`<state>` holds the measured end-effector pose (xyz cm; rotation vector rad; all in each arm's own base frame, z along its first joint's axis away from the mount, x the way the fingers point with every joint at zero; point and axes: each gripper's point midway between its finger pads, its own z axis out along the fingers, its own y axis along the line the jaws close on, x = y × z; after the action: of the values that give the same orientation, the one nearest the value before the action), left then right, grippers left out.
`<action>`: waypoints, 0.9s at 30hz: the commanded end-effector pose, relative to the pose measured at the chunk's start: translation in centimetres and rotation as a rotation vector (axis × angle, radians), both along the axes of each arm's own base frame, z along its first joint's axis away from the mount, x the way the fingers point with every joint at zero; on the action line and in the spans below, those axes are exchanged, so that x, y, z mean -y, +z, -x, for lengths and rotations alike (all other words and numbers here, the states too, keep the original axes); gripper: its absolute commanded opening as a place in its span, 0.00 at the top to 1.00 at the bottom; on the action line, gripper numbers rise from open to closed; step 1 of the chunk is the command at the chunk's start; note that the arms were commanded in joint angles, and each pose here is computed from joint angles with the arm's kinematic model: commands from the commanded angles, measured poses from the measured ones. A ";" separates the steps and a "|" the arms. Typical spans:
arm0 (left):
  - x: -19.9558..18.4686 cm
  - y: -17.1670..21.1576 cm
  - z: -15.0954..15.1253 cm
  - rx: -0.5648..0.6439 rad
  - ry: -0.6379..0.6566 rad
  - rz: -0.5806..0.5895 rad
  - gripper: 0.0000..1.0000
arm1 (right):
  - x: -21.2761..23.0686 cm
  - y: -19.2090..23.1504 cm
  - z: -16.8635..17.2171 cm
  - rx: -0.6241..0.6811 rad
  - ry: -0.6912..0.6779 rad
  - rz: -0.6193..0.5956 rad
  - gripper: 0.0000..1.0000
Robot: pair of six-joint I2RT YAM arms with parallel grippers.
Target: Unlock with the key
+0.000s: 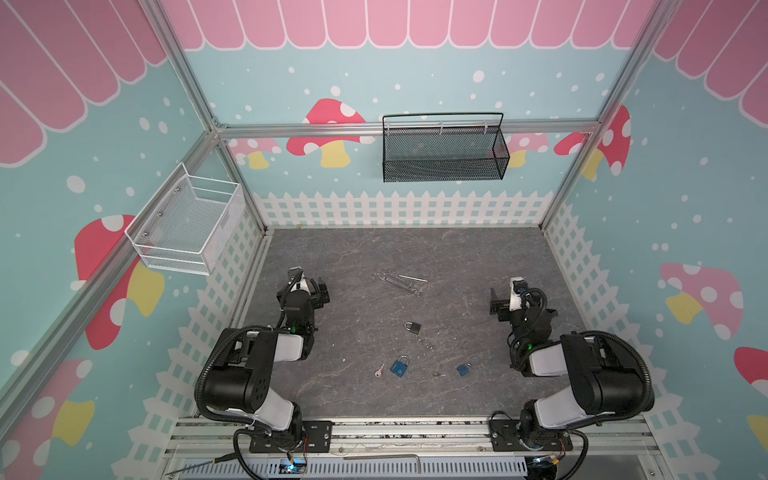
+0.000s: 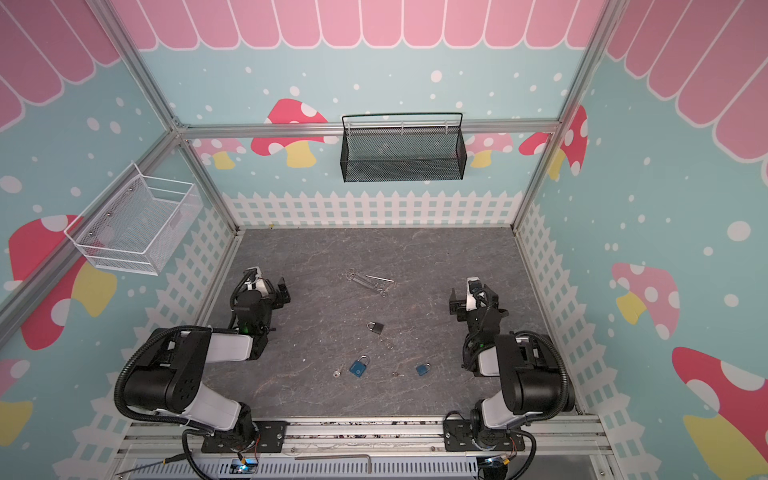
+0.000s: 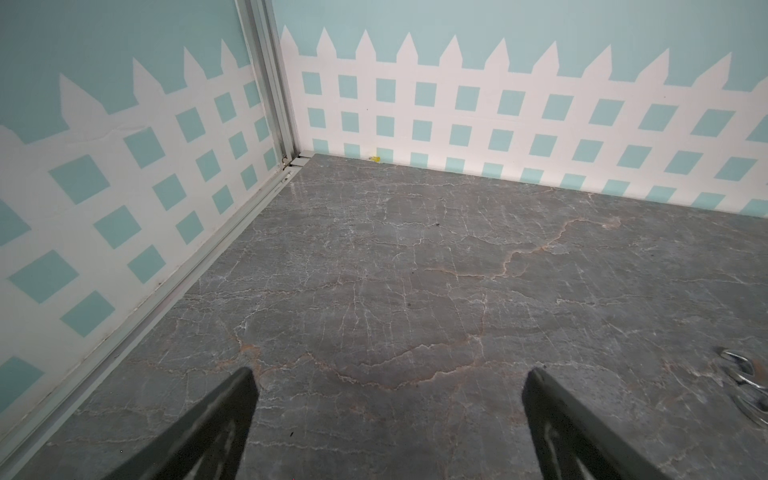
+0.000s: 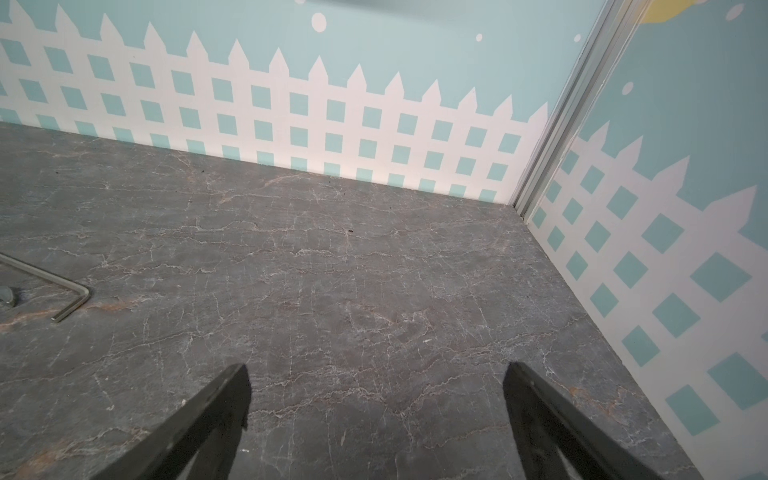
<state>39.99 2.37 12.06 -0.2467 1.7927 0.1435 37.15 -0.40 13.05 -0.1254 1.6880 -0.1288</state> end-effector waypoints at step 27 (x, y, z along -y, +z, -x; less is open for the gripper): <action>1.4 9.5 4.9 0.094 0.008 0.717 0.00 | -2.5 3.7 0.0 -0.289 -0.018 -0.679 0.02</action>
<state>35.82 2.08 23.03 -0.6953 1.6293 -0.3957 37.00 0.41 17.26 0.4072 1.8474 0.3544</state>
